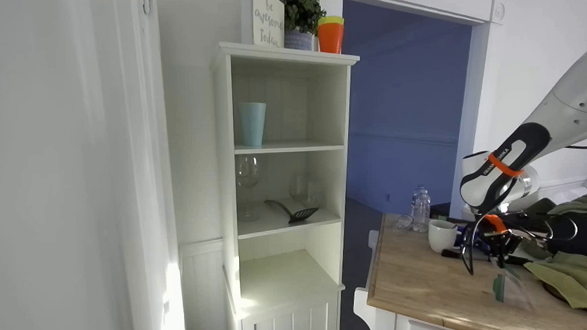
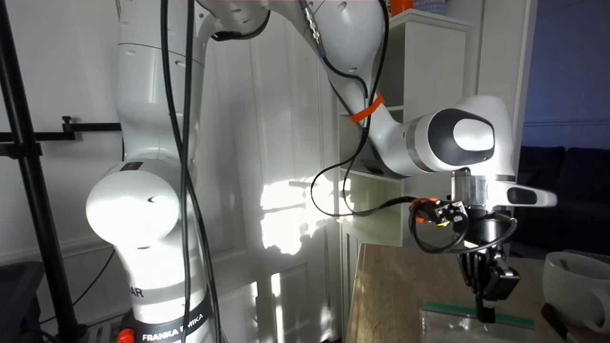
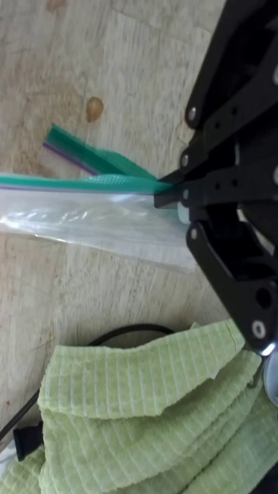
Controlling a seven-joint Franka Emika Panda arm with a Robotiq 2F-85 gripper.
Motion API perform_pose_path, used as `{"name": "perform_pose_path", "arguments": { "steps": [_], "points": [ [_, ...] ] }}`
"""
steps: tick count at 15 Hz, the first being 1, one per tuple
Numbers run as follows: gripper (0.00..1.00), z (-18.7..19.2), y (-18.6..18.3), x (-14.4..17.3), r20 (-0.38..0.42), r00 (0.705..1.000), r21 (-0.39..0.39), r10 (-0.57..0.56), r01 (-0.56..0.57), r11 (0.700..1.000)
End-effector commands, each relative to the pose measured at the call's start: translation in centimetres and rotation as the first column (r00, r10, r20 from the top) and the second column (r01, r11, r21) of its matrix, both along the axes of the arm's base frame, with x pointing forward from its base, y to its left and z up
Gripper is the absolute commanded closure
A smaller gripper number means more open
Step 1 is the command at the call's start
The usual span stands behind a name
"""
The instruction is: Place the Ziploc bags individually on the table
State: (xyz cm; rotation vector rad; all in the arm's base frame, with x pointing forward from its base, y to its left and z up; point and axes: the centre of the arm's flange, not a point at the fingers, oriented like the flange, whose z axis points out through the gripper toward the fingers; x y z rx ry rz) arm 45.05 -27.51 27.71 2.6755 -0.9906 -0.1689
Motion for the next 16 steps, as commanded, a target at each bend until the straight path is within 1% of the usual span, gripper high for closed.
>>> {"name": "perform_pose_path", "arguments": {
  "steps": [1,2,3,4,5,9,10,12,15,16],
  "points": [
    [0.98,-3.0,3.0,0.8,0.02,0.999,0.041,0.048,-0.049,0.998],
    [0.95,-3.6,3.9,1.0,0.021,0.998,0.057,0.06,-0.061,0.997],
    [0.83,-4.0,4.7,1.2,0.023,0.997,0.065,0.069,-0.071,0.995],
    [0.79,-4.3,5.3,1.4,0.025,0.997,0.074,0.074,-0.075,0.994],
    [0.7,-4.5,5.9,1.6,0.026,0.997,0.082,0.078,-0.08,0.993],
    [0.6,-4.9,7.2,2.1,0.03,0.995,0.104,0.09,-0.093,0.99],
    [0.64,-5.0,7.3,2.1,0.031,0.995,0.11,0.09,-0.093,0.99],
    [0.66,-4.8,7.6,2.1,0.034,0.996,0.121,0.087,-0.091,0.988],
    [0.74,-5.0,7.7,2.2,0.035,0.996,0.126,0.087,-0.09,0.988],
    [0.78,-5.0,7.7,2.2,0.033,0.996,0.127,0.087,-0.09,0.988]
  ]
}}
